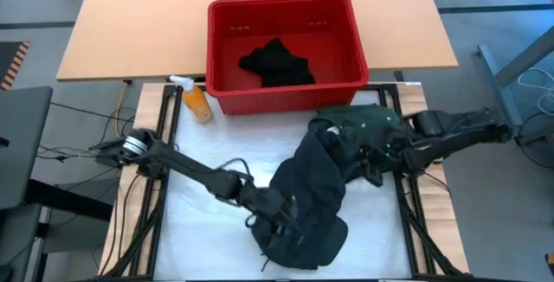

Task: Fold Laundry from Bin
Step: Fold the dark blue shorts

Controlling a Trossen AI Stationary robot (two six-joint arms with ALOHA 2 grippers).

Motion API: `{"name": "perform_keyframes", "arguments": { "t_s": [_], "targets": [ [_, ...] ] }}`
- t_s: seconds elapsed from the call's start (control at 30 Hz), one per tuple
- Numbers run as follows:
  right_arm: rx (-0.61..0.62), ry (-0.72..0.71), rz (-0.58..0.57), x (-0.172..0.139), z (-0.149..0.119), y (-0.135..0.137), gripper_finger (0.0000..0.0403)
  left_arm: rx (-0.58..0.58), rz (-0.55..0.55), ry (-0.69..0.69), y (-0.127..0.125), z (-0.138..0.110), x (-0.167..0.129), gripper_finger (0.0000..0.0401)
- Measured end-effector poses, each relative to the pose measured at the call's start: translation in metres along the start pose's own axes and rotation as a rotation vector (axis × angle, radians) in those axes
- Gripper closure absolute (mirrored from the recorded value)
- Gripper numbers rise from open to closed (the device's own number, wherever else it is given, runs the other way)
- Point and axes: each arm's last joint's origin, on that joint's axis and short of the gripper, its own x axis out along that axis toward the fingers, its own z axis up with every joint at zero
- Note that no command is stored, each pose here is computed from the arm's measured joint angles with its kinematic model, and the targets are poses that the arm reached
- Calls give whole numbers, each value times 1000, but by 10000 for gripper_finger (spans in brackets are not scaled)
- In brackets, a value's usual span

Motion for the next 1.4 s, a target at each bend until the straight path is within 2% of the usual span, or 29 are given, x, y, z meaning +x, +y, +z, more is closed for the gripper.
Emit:
{"name": "perform_keyframes", "arguments": {
  "t_s": [0.1, 0.2, 0.27, 0.33, 0.47, 0.53, 0.67, 0.93, 1.17, 1.3, 1.4],
  "targets": [
    [-28, -37, 97, 11, -8, 21, 161, 12, -36, 50, -12, 2, 13, 241],
    [-56, -59, 151, 23, -18, 41, 164, 24, -131, 52, -19, 5, 22, 223],
    [-76, -68, 159, 32, -23, 55, 165, 34, -177, 77, -26, 1, 25, 214],
    [-93, -39, 138, 45, -32, 67, 167, 60, -173, 96, -32, -8, 35, 208],
    [-79, 36, 109, 70, -45, 84, 168, 117, -112, 141, -48, -31, 59, 207],
    [-37, 69, 95, 82, -51, 89, 168, 100, -98, 123, -56, -41, 73, 207],
    [0, 106, 85, 99, -60, 99, 168, 104, 4, 104, -66, -59, 92, 207],
    [46, 144, 60, 117, -70, 107, 168, 13, 143, 163, -73, -80, 102, 207],
    [44, 150, 52, 119, -71, 107, 168, -97, 142, 239, -73, -99, 112, 207],
    [33, 163, 39, 118, -73, 106, 168, -222, 210, 236, -75, -101, 110, 240],
    [21, 181, 12, 118, -74, 103, 168, -262, 255, 224, -72, -93, 100, 298]
  ]
}}
